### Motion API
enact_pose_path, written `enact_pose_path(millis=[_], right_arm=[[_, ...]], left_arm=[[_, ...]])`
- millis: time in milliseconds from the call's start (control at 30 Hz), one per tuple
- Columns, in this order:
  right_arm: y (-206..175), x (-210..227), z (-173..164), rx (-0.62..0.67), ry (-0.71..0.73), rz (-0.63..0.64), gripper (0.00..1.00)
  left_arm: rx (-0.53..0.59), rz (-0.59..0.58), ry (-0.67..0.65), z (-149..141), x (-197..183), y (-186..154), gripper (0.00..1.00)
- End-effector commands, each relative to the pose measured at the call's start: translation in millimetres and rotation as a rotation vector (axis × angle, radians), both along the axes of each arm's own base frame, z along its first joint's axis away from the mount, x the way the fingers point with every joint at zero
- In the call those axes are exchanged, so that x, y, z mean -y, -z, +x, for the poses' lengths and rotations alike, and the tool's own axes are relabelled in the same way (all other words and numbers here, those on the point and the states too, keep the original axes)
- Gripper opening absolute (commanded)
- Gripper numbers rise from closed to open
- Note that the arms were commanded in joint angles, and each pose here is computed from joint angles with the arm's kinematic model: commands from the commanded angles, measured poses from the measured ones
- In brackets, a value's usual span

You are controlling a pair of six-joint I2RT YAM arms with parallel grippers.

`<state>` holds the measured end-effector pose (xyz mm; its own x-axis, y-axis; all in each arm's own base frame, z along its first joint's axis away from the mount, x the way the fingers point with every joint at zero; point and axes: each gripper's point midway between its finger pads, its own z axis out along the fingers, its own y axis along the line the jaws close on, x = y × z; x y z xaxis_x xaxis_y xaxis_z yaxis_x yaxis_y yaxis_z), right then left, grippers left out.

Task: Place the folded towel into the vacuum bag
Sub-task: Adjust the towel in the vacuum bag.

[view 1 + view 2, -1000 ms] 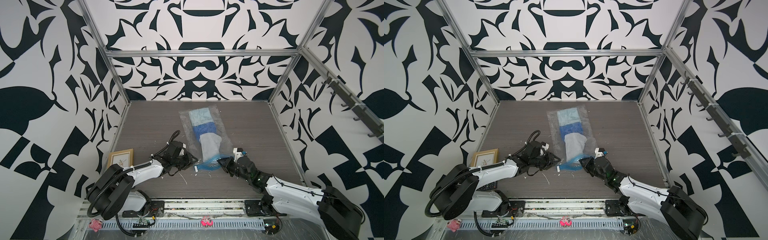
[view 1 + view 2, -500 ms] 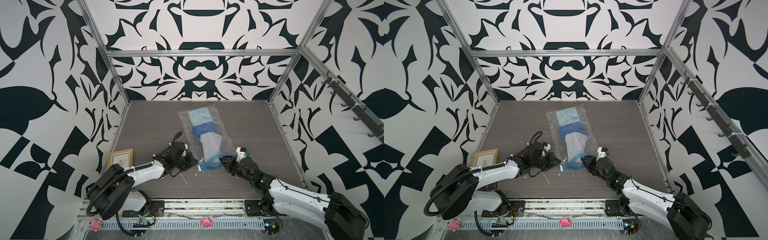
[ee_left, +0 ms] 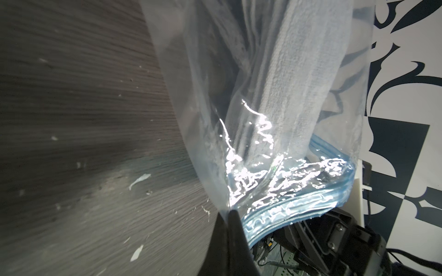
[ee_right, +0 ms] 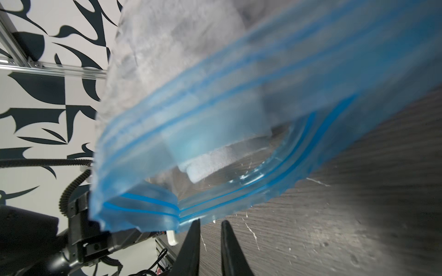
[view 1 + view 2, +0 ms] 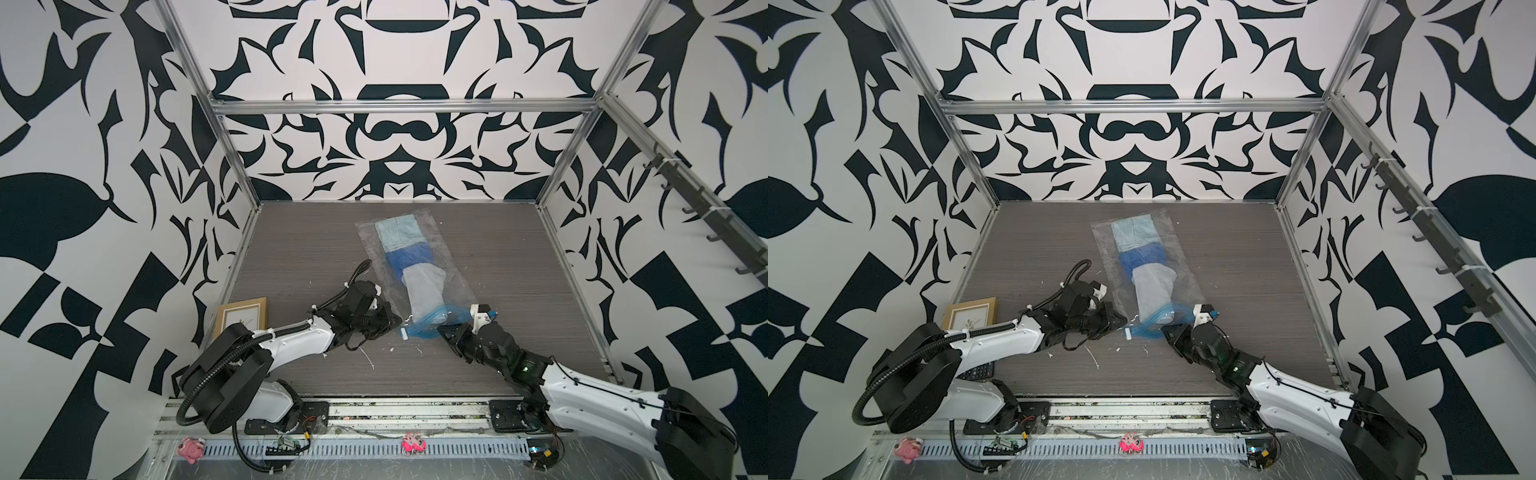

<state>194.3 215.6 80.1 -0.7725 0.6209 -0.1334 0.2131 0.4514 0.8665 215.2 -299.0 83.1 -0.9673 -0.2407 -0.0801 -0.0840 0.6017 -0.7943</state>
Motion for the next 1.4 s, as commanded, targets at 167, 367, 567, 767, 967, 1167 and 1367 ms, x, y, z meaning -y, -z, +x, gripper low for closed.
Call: enact_pose_path(millis=[167, 367, 567, 767, 967, 1167, 1367], right_arm=[[-21.5, -13.0, 26.1, 0.140, 0.067, 0.053, 0.08], [-23.0, -7.4, 48.1, 0.218, 0.163, 0.008, 0.04], [-25.7, 12.8, 63.4, 0.301, 0.288, -0.042, 0.00], [-27.4, 24.3, 70.8, 0.330, 0.343, -0.123, 0.00], [-7.9, 35.0, 69.8, 0.295, 0.376, -0.185, 0.00], [6.1, 34.9, 69.9, 0.275, 0.372, -0.210, 0.00], [4.4, 27.4, 69.9, 0.282, 0.339, -0.194, 0.00]], left_arm=[[0.016, -0.009, 0.009, 1.6, 10.0, -11.9, 0.00], [0.001, 0.008, 0.030, -8.3, 4.3, -9.7, 0.00], [-0.030, 0.026, 0.072, -24.5, -3.8, -4.9, 0.00], [-0.075, 0.020, 0.161, -39.8, -1.0, 0.4, 0.00], [-0.097, 0.016, 0.178, -43.7, -3.0, 3.0, 0.00], [-0.097, 0.029, 0.174, -46.1, -11.7, 5.5, 0.00], [-0.104, 0.056, 0.149, -48.4, -27.4, 15.5, 0.00]])
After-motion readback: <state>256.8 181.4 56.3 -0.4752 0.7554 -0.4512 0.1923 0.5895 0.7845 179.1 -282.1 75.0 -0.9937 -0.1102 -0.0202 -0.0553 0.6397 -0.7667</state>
